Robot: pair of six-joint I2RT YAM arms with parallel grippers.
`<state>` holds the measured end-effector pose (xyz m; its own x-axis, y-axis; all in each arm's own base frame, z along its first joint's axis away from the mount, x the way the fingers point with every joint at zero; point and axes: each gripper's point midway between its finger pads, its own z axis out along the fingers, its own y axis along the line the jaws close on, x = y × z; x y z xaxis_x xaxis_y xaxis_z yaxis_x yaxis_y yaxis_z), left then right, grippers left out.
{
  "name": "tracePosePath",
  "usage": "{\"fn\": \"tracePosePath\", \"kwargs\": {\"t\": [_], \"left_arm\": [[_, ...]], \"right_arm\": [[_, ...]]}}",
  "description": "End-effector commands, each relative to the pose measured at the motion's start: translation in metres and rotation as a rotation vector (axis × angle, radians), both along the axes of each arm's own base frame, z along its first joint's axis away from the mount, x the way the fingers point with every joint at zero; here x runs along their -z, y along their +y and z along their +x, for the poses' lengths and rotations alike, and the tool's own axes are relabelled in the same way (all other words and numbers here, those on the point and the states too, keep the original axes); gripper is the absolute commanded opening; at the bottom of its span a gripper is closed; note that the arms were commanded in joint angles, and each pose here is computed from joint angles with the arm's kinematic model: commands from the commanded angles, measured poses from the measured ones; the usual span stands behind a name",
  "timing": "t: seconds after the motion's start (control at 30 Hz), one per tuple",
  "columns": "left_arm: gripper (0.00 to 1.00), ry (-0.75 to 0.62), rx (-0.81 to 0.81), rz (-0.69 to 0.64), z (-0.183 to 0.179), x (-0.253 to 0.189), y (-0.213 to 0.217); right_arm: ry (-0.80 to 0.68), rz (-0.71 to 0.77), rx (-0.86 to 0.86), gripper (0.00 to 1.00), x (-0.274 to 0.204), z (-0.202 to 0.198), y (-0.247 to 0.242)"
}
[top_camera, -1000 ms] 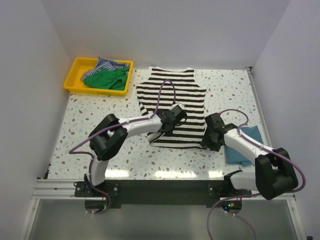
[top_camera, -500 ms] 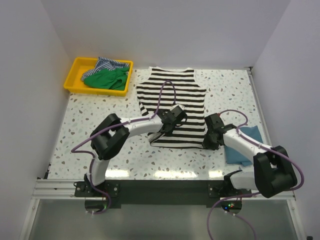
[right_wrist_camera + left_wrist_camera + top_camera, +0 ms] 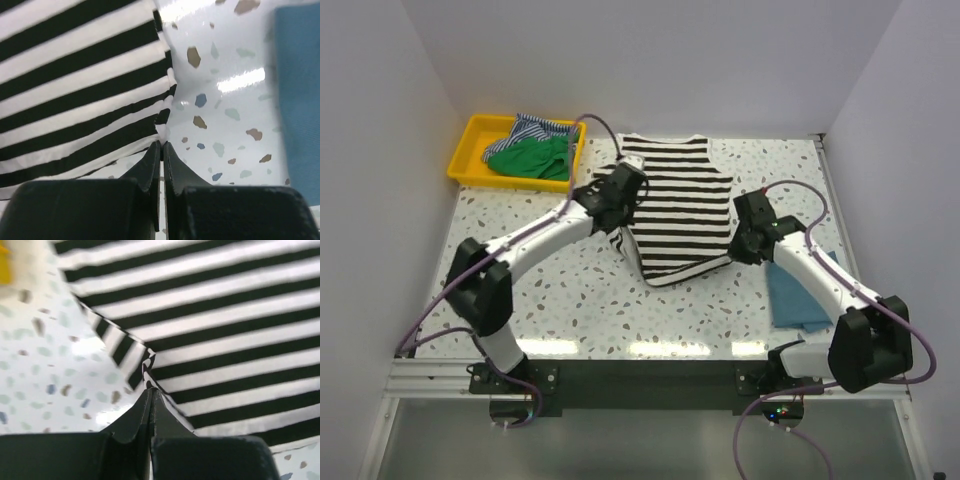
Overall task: Fold and stack the tank tops
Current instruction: Flatten the tank top out
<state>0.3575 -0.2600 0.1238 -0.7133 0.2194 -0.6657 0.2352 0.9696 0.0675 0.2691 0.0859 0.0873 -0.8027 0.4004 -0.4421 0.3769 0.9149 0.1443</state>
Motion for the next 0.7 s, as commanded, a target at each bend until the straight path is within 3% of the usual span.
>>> {"fn": "tracePosePath", "kwargs": {"t": [0.0, 0.27, 0.53, 0.67], "left_arm": [[0.00, -0.118, -0.077, -0.109, 0.019, -0.072, 0.043], [0.00, -0.087, -0.177, -0.304, 0.030, -0.096, 0.106], [0.00, 0.003, -0.165, -0.390, 0.026, -0.079, 0.113], [0.00, 0.067, -0.172, -0.429, 0.007, -0.064, 0.109]], "right_arm": [[-0.049, -0.058, 0.011, 0.00, -0.036, 0.012, -0.018], [-0.020, -0.097, 0.030, 0.00, -0.053, 0.036, -0.043], [0.061, -0.082, 0.025, 0.00, -0.041, 0.035, -0.056], [0.140, -0.120, 0.012, 0.00, -0.034, 0.022, -0.062]]}}
